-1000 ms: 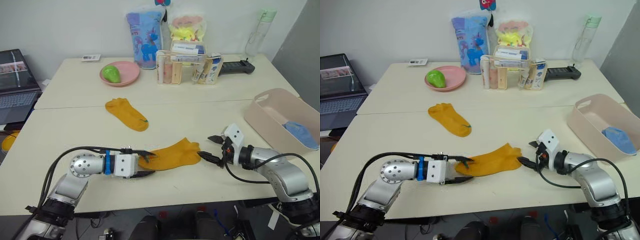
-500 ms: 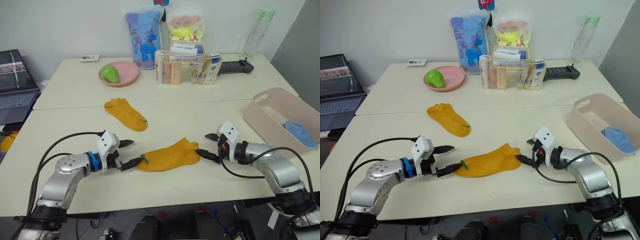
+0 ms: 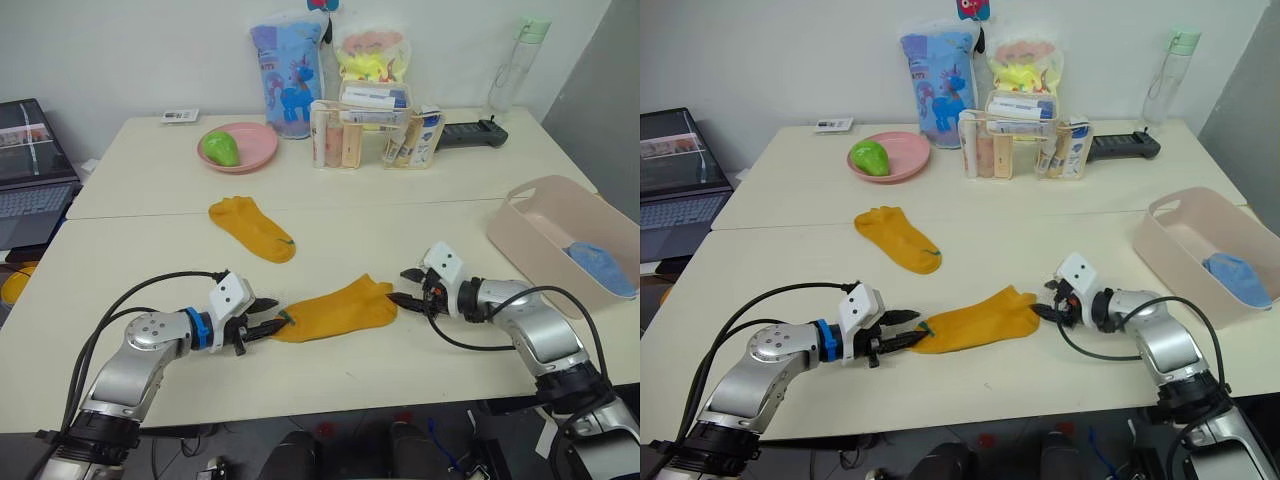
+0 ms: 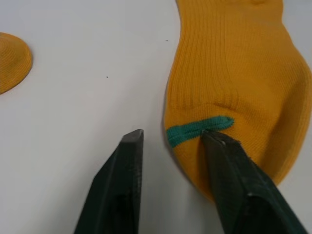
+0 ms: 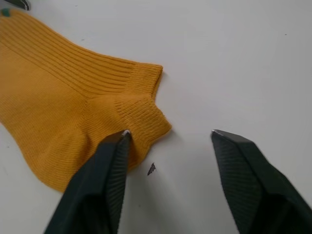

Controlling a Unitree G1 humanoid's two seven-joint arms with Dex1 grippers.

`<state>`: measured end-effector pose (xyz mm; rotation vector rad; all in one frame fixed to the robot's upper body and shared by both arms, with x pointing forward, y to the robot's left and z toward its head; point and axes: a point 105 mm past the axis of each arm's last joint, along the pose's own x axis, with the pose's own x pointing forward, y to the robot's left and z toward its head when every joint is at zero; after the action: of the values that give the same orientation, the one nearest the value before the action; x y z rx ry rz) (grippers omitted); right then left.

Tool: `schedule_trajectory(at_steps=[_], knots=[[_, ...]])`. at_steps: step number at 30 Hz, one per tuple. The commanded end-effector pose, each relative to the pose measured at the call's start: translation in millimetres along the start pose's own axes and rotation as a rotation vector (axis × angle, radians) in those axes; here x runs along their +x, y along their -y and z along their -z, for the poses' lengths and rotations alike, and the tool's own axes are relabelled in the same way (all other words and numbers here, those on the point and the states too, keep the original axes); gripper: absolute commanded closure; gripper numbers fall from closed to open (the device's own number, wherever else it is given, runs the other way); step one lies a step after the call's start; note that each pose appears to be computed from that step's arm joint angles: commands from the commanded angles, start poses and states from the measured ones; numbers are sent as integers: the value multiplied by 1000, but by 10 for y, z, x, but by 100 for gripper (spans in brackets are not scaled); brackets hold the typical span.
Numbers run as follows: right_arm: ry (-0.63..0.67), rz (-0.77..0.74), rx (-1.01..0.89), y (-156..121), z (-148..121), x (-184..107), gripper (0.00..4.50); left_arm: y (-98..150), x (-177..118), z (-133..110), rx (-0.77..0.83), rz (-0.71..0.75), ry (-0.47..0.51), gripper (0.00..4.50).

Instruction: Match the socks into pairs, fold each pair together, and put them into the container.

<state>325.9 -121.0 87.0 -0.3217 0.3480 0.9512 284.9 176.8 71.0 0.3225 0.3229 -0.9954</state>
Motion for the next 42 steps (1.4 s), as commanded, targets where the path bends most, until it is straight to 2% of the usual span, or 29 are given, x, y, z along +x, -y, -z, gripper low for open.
schedule_trajectory(at_steps=[1, 3, 5, 16, 22, 30, 42], knots=[[44, -28, -27, -14, -132, -17, 302, -35, -9, -88, 32, -7, 15, 384], [37, -61, -29, -70, -119, -20, 372, -48, -6, -71, 39, -5, 8, 447], [39, -66, -30, -75, -128, -15, 444, -46, 0, -78, 42, 5, 7, 450], [80, -43, -17, -51, -218, -38, 448, -50, 31, -106, 46, 20, 14, 450], [82, 17, -27, 108, -245, -34, 260, -28, 46, -109, 52, 37, 11, 450], [76, -3, -6, 137, -250, 75, 260, -26, 31, -96, 57, 33, 4, 450], [39, -154, 66, -42, -163, 126, 260, -26, 20, -81, 58, 29, -3, 450]])
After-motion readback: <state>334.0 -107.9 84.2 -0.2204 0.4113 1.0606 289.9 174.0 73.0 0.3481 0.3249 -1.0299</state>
